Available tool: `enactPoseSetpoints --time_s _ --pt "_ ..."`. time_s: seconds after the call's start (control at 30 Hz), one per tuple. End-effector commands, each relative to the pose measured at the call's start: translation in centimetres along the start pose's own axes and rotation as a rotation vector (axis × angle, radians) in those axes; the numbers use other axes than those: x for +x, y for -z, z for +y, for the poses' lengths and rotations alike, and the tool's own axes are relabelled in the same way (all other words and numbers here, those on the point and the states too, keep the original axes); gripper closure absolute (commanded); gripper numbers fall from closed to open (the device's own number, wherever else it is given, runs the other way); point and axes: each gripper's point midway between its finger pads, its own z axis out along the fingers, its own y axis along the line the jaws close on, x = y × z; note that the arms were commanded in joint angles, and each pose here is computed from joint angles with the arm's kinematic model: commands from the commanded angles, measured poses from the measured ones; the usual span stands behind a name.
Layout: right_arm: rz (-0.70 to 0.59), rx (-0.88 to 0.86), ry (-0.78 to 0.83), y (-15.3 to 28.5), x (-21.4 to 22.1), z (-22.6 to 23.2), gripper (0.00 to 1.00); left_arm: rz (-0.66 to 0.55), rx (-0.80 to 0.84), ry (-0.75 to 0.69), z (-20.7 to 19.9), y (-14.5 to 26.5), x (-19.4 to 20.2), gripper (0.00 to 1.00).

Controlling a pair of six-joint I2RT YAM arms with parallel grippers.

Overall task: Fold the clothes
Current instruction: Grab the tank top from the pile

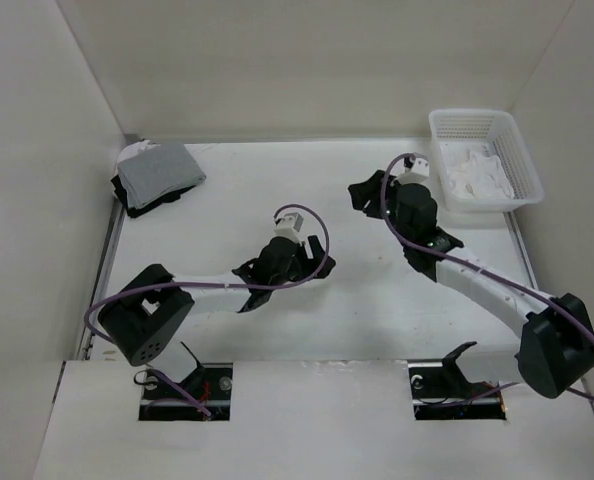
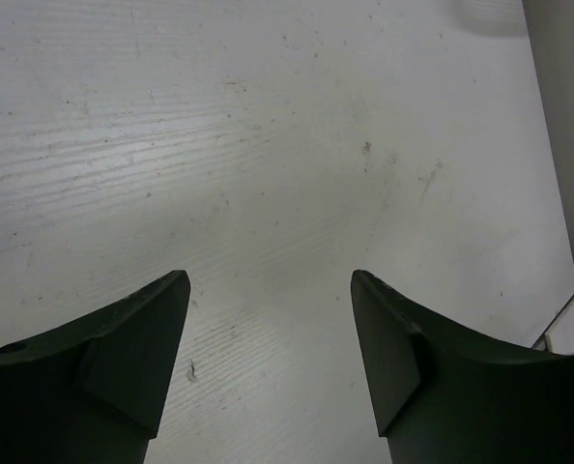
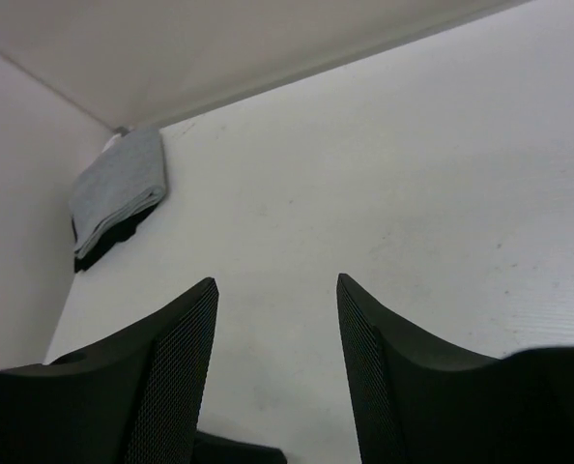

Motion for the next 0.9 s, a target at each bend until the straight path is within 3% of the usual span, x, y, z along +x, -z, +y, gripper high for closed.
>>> enactPoseSetpoints --time_s 0.0,0.1,0.27,0.4,0.43,0.5,0.57,0.63,0.73,0.87 --pt "-0.105 0.128 0.062 -0.6 -5.3 -2.5 0.45 -0.069 0.109 0.002 -2.7 1.0 -2.0 0.29" --pt "-0.144 0.195 0.078 -0.7 -7.8 -4.9 0.56 -0.062 0.118 0.005 -2.9 1.1 -1.9 0.29" --pt "-0.211 0.380 0.078 -0.8 -12.2 -11.8 0.89 -0.069 0.113 0.000 -2.7 1.2 -2.0 0.29" --pt "-0.224 0.624 0.041 -1.6 -15.4 -19.7 0.92 -0.069 0.104 0.008 -2.3 1.0 -2.0 0.30" --pt "-0.216 0.680 0.028 -2.0 -16.0 -21.8 0.89 -0.071 0.104 0.009 -2.3 1.0 -2.1 0.30" --pt "-0.190 0.811 0.034 -3.4 -17.4 -27.2 0.70 -0.075 0.097 0.012 -1.9 1.1 -2.3 0.30" --pt "-0.167 0.871 0.048 -4.0 -17.8 -29.9 0.62 -0.083 0.091 0.022 -1.5 1.2 -2.6 0.30" --pt "-0.088 0.987 0.062 -4.8 -17.4 -34.7 0.48 -0.097 0.080 0.041 -0.7 1.6 -3.3 0.30" --pt "-0.050 1.088 0.062 -4.3 -17.0 -39.3 0.35 -0.116 0.066 0.060 0.3 2.0 -4.1 0.30" --pt "0.030 1.135 0.062 -4.0 -15.8 -43.2 0.26 -0.133 0.056 0.082 1.5 2.5 -5.1 0.30"
